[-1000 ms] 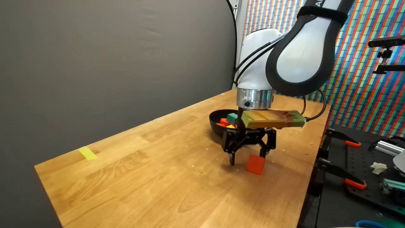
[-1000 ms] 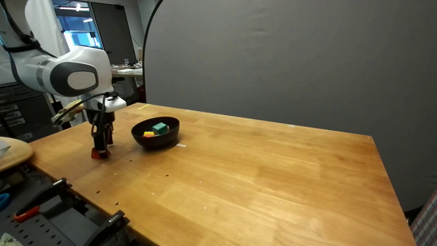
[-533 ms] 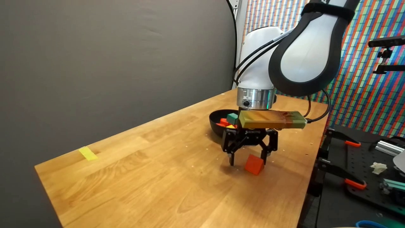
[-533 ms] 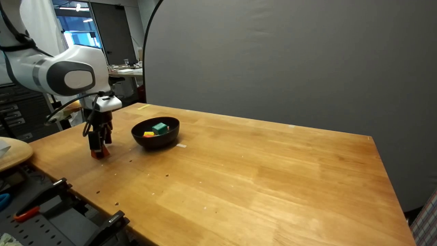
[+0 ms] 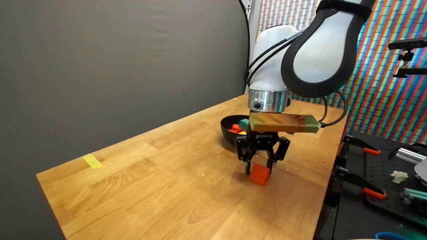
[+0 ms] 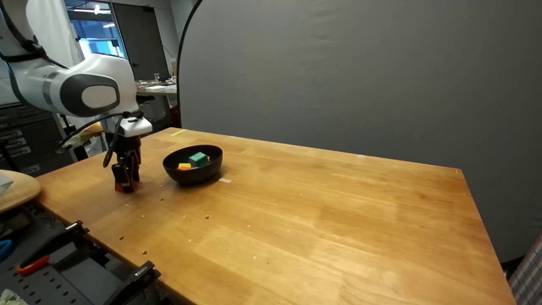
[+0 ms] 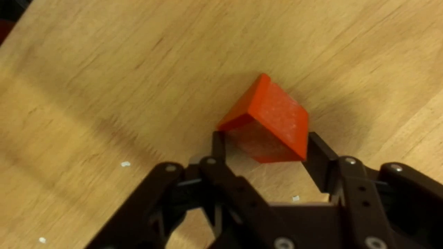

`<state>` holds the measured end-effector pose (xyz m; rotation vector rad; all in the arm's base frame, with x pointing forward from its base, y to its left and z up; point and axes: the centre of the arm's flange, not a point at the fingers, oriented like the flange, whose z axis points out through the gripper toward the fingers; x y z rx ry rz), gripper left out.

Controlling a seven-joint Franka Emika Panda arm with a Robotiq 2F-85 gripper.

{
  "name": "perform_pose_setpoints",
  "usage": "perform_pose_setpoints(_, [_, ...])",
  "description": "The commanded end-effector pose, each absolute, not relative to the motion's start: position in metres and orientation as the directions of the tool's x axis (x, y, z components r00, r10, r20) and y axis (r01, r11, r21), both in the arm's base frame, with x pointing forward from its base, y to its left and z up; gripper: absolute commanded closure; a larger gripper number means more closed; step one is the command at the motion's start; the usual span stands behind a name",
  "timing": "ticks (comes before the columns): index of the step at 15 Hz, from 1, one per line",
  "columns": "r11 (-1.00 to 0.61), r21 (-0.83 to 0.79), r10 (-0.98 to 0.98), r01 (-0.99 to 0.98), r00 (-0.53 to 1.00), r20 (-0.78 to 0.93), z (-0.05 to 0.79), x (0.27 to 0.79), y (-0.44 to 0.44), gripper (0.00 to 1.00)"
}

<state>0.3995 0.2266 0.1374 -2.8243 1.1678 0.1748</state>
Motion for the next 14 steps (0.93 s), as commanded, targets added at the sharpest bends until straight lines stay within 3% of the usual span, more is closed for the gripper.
perform_pose_setpoints(1, [-0.714,-0.017,-0.689,-0.700,0.707,-0.159,0.136,0.405,0.227,0.71])
perform_pose_setpoints(3, [-0.710,-0.015,-0.693,-0.704,0.703,-0.161,0.138,0.405,0.224,0.84])
perform_pose_setpoints(4, [-0.707,-0.014,-0.695,-0.707,0.699,-0.165,0.139,0.404,0.222,0.82])
perform_pose_setpoints(5, [-0.706,-0.022,-0.695,-0.708,0.699,-0.168,0.139,0.402,0.223,0.49])
perform_pose_setpoints(7, [-0.702,-0.040,-0.693,-0.711,0.695,-0.190,0.137,0.398,0.225,0.54])
perform_pose_setpoints(12, [-0.734,-0.060,-0.656,-0.676,0.729,-0.195,0.130,0.397,0.228,0.18])
perform_pose_setpoints(13, [-0.715,-0.026,-0.682,-0.698,0.706,-0.194,0.135,0.394,0.231,0.37])
perform_pose_setpoints(14, [-0.722,-0.029,-0.674,-0.691,0.713,-0.193,0.133,0.394,0.231,0.28])
